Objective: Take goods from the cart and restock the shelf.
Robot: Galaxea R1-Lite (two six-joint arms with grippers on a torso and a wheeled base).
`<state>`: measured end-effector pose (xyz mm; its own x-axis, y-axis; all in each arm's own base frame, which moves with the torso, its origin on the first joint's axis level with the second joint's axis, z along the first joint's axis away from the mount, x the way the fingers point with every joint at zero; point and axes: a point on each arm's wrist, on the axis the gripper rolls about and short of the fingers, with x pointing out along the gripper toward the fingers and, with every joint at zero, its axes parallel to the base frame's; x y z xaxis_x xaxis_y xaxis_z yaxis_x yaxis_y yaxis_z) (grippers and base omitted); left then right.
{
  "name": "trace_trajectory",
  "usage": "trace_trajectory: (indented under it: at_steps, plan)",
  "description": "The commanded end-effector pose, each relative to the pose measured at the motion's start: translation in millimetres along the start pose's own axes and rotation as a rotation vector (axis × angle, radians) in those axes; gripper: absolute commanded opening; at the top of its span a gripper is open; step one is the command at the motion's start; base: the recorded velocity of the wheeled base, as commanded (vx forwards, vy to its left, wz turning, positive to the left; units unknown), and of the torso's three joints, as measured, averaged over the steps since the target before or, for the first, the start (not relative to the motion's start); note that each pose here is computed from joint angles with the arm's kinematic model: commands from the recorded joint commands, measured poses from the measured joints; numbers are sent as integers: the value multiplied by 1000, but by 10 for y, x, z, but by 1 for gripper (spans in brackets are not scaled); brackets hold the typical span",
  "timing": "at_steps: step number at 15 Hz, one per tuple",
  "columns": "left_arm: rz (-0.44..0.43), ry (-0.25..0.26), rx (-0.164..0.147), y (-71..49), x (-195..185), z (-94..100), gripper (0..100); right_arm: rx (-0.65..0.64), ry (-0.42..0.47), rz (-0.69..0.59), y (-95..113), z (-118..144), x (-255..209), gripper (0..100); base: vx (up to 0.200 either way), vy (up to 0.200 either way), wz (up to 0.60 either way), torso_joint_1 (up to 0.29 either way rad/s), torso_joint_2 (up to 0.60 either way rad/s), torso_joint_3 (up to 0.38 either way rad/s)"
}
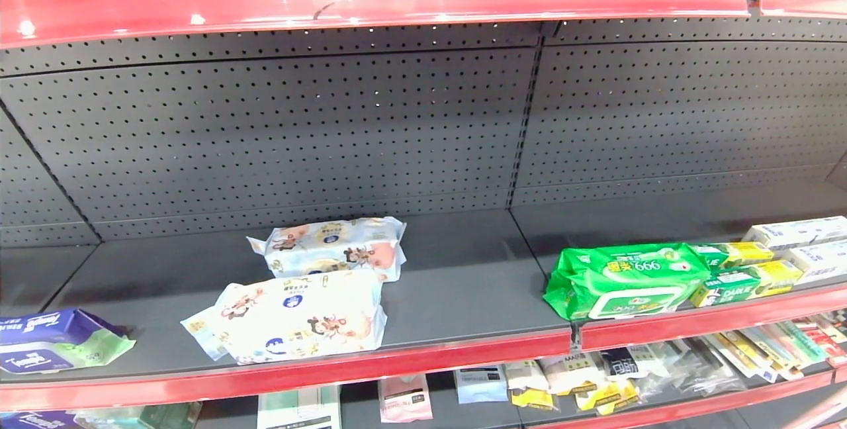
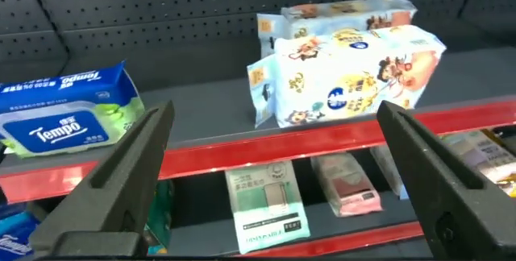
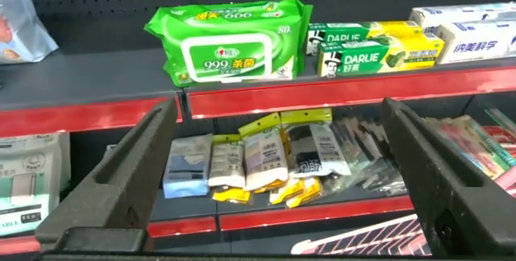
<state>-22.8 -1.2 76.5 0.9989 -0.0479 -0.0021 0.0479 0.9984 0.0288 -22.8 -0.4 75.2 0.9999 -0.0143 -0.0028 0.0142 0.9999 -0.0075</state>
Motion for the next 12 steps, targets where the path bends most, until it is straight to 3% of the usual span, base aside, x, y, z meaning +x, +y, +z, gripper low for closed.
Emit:
trace_trajectory:
  at_steps: [1,2,3,4,5,6,7,8,9,10,11,12]
  plan:
    - [31,11,0,6,7,17,100,0,-1,0,0,1,0,100,0,0,0,0,0,0]
    - [44,-10,-4,12,-10,125,100,-2,-1,0,0,1,0,100,0,0,0,0,0,0]
    - [19,-9,-108,41,114,858,100,0,-1,0,0,1,0,100,0,0,0,0,0,0]
    - [14,-12,-141,49,179,1065,100,1,-1,0,0,1,0,100,0,0,0,0,0,0]
    - [52,48,-150,79,527,1495,100,1,-1,0,0,1,0,100,0,0,0,0,0,0]
    - [108,99,-150,99,645,1478,100,0,-1,0,0,1,0,100,0,0,0,0,0,0]
    - [304,239,-140,189,932,1367,100,1,-1,0,0,1,0,100,0,0,0,0,0,0]
    - [366,307,-137,238,1095,1320,100,1,-1,0,0,1,0,100,0,0,0,0,0,0]
    - [379,340,-137,264,1220,1303,100,1,0,0,0,-1,0,100,0,0,0,0,0,0]
    - [379,340,-137,264,1220,1303,100,1,0,0,0,-1,0,100,0,0,0,0,0,0]
    - [378,424,-134,308,1545,1168,100,1,-1,0,0,1,0,100,0,0,0,0,0,0]
    - [378,471,-134,316,1614,1088,100,1,-1,0,0,1,0,100,0,0,0,0,0,0]
